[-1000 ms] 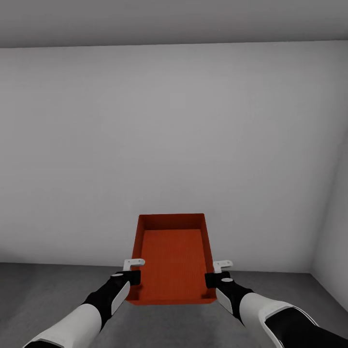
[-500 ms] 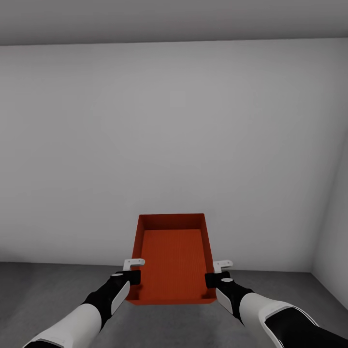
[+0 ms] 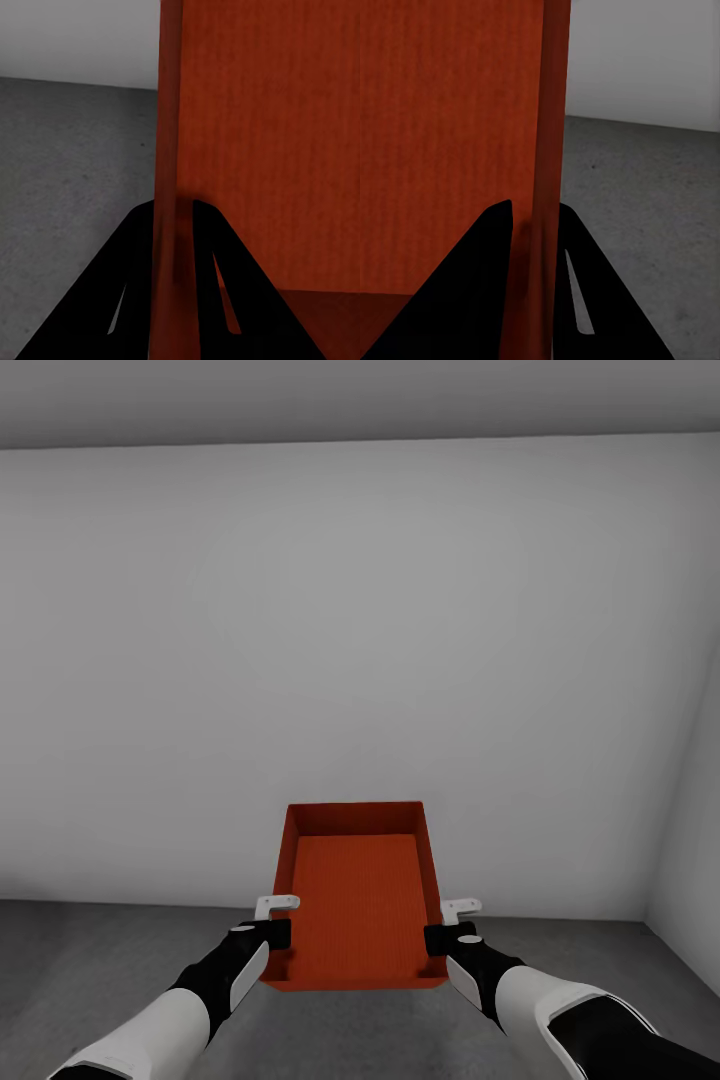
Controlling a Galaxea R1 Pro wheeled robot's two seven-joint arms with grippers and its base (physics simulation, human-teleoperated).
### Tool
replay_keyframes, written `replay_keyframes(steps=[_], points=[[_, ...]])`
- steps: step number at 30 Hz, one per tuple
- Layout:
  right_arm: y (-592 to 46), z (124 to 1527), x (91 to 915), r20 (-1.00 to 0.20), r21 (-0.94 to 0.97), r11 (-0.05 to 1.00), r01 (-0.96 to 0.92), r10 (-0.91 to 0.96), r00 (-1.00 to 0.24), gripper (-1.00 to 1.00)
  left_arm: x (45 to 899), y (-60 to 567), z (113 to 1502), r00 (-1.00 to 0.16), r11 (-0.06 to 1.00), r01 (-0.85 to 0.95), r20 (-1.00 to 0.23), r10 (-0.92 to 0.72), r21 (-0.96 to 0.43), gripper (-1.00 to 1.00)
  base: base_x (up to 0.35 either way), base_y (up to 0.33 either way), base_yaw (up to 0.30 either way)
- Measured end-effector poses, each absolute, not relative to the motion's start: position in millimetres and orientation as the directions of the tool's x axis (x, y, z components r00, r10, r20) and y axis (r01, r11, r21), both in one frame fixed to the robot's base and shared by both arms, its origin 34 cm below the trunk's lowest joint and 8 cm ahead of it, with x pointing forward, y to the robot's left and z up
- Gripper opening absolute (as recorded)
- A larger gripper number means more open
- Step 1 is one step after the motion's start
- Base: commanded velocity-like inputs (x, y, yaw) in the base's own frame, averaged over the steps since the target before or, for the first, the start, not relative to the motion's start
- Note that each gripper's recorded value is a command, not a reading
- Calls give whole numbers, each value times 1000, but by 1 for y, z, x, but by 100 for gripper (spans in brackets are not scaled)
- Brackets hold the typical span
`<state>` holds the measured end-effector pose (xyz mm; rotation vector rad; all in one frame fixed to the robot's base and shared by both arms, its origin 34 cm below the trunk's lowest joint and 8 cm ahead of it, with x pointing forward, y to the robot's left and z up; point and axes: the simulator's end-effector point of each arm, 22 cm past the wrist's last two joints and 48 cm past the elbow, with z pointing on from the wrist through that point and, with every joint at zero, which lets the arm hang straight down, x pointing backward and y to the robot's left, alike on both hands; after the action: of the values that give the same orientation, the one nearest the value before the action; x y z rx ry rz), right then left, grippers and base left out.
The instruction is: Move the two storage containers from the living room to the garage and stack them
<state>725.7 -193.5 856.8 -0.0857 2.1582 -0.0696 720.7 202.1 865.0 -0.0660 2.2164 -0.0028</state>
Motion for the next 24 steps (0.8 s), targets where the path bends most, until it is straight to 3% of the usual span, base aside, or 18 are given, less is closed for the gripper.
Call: replay_keyframes(steps=[24], points=[[-194, 819, 728, -823, -83, 996, -36, -89, -561, -100, 723, 202, 827, -608, 999, -47, -793, -49, -26, -100, 0, 0, 0]])
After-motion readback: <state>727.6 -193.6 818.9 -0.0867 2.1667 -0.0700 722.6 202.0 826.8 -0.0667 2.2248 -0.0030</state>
